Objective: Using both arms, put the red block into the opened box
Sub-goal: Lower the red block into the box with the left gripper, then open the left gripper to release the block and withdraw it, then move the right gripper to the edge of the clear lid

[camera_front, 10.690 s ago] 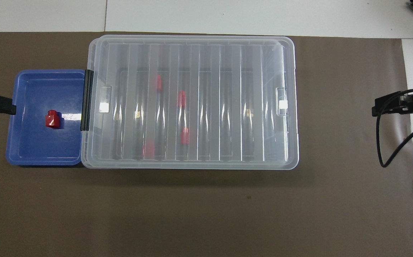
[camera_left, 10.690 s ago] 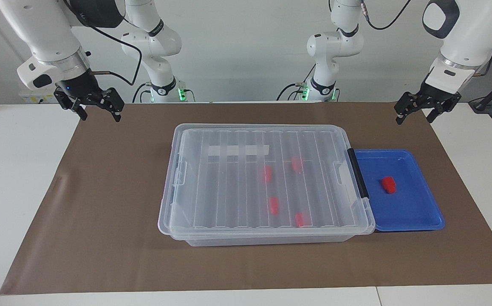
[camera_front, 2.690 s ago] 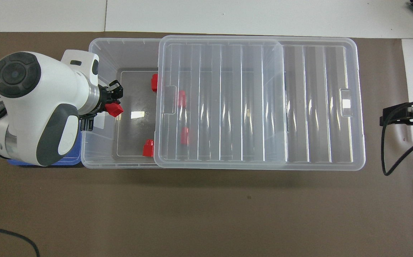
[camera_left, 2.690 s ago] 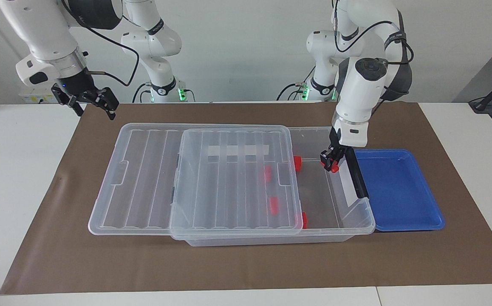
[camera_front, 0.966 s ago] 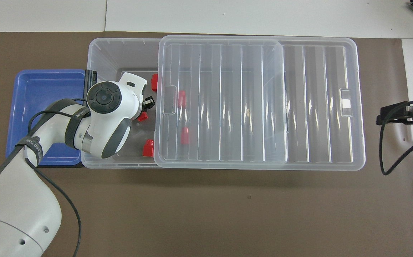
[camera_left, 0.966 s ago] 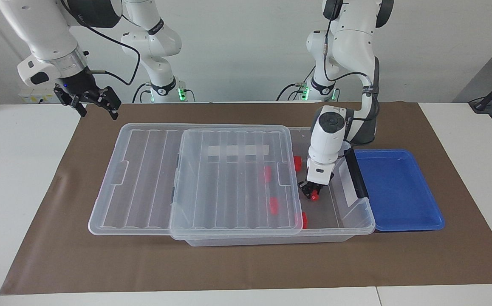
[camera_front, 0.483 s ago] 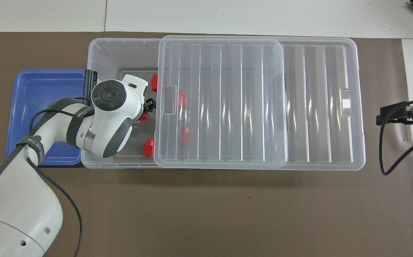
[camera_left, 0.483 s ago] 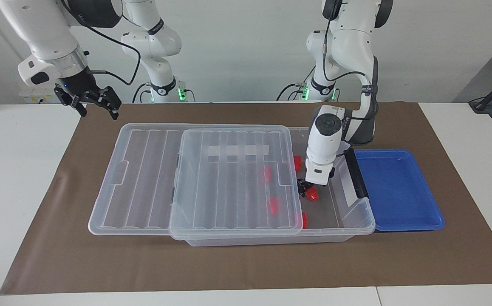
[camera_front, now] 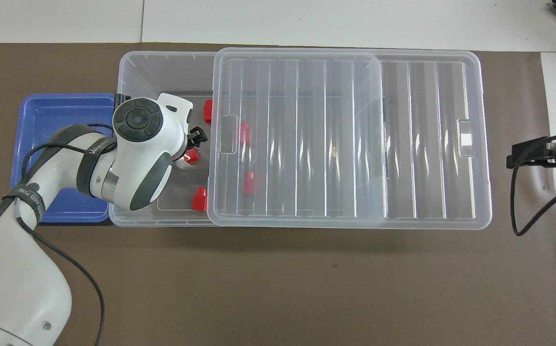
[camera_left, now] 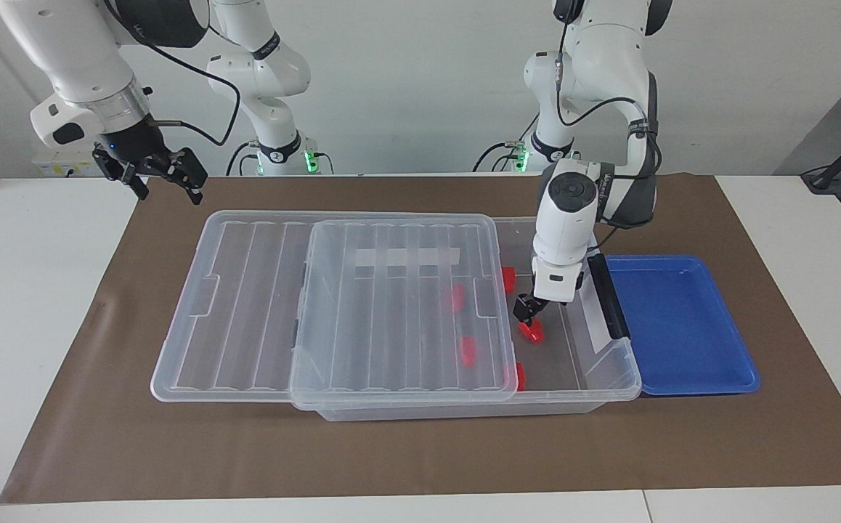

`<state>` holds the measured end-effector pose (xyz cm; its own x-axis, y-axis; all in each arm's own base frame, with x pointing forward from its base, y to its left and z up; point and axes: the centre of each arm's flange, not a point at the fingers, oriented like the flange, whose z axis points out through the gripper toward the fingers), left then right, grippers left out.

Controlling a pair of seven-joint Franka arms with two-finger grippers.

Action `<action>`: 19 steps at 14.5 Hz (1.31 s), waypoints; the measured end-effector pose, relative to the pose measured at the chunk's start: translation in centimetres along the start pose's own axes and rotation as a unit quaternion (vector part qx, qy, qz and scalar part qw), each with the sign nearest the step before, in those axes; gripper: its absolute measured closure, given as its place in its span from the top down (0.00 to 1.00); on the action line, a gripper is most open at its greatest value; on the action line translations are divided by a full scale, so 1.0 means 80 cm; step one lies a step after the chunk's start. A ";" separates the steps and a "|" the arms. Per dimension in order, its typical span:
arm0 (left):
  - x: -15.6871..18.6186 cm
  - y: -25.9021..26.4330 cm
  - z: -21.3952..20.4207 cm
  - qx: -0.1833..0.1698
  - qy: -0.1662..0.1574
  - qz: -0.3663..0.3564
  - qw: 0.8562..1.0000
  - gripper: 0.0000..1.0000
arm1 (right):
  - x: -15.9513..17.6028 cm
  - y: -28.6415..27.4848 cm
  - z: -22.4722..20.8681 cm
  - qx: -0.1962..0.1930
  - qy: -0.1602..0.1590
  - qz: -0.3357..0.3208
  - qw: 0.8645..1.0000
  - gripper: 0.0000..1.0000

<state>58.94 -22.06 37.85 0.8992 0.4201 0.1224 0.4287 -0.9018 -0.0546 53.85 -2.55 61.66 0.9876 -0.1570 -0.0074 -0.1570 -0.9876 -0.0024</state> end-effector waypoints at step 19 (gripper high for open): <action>0.110 -0.232 -0.247 0.003 -0.007 0.034 0.999 1.00 | 0.018 0.037 0.009 -0.001 0.031 -0.095 0.995 0.51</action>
<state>57.19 -3.60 59.52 0.9277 0.3586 0.1033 0.3663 -0.9280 -0.0676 54.82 -5.66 60.89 0.9980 0.0325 0.0546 0.0322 -0.9995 0.0048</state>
